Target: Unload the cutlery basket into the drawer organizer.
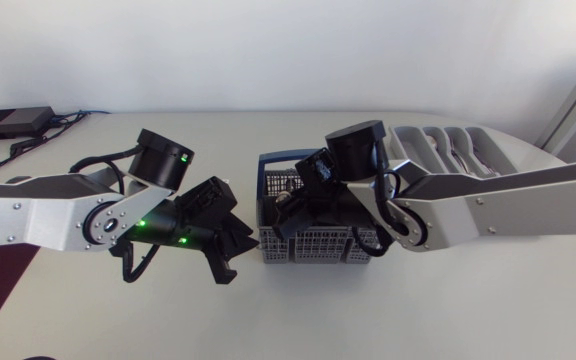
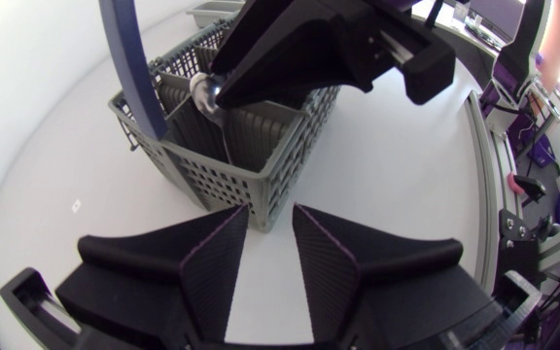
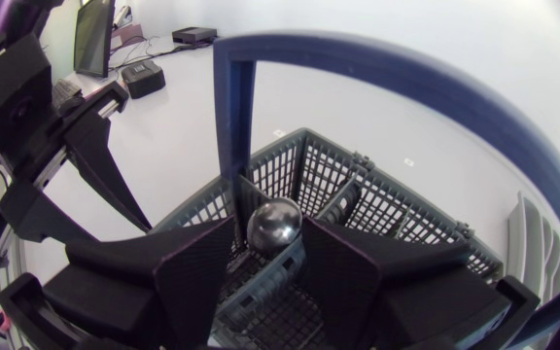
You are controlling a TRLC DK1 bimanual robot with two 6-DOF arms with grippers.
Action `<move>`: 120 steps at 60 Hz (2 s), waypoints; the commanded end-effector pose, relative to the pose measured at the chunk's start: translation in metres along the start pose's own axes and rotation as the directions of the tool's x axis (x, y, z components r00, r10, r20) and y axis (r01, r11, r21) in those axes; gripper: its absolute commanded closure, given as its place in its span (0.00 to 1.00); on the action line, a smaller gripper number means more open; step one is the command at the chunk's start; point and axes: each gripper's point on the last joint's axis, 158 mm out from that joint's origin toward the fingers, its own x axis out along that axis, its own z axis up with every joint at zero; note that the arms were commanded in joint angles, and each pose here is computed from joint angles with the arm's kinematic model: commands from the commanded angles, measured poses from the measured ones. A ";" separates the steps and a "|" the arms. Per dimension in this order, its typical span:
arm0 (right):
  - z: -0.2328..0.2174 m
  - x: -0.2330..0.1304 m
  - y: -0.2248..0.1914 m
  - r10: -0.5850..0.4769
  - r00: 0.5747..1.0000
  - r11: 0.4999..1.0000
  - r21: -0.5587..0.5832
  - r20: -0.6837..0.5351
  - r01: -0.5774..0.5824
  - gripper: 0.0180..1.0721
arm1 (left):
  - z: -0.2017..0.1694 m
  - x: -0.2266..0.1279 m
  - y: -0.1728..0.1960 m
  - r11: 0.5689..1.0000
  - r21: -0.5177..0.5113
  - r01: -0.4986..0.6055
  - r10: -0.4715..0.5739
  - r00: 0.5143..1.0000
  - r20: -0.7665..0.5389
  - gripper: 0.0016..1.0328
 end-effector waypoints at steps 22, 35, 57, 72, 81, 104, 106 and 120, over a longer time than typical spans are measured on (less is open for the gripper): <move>-0.011 0.013 0.002 0.076 0.997 0.997 0.032 -0.012 -0.076 0.49 | 0.003 0.007 0.001 1.000 -0.008 0.007 -0.007 1.000 0.005 0.66; -0.009 0.012 0.003 0.080 0.997 0.996 -0.027 0.003 -0.080 0.63 | 0.001 0.010 0.000 1.000 -0.011 0.015 -0.015 1.000 -0.003 0.66; -0.010 0.007 0.010 0.112 0.993 0.992 -0.064 0.019 -0.111 0.88 | 0.001 0.011 0.000 1.000 -0.010 0.016 -0.016 1.000 -0.003 0.66; -0.001 0.005 0.001 0.095 0.994 0.994 -0.053 0.053 -0.092 0.83 | 0.000 0.009 0.001 1.000 -0.013 0.011 -0.011 1.000 -0.002 0.66; 0.001 0.002 -0.003 0.072 0.995 0.996 -0.062 0.072 -0.067 0.60 | -0.002 0.009 0.002 1.000 -0.015 0.010 -0.010 1.000 -0.005 0.65; 0.011 0.008 -0.004 0.069 0.994 0.994 -0.091 0.087 -0.061 0.51 | -0.001 0.010 0.002 1.000 -0.016 0.009 -0.009 1.000 -0.002 0.65; 0.012 0.008 -0.004 0.068 0.994 0.994 -0.095 0.088 -0.060 0.51 | -0.002 0.010 0.003 1.000 -0.017 0.008 -0.008 1.000 -0.003 0.65; 0.013 0.018 -0.005 0.069 0.994 0.992 -0.115 0.079 -0.060 0.51 | -0.001 0.011 0.003 1.000 -0.017 0.008 -0.008 1.000 -0.002 0.65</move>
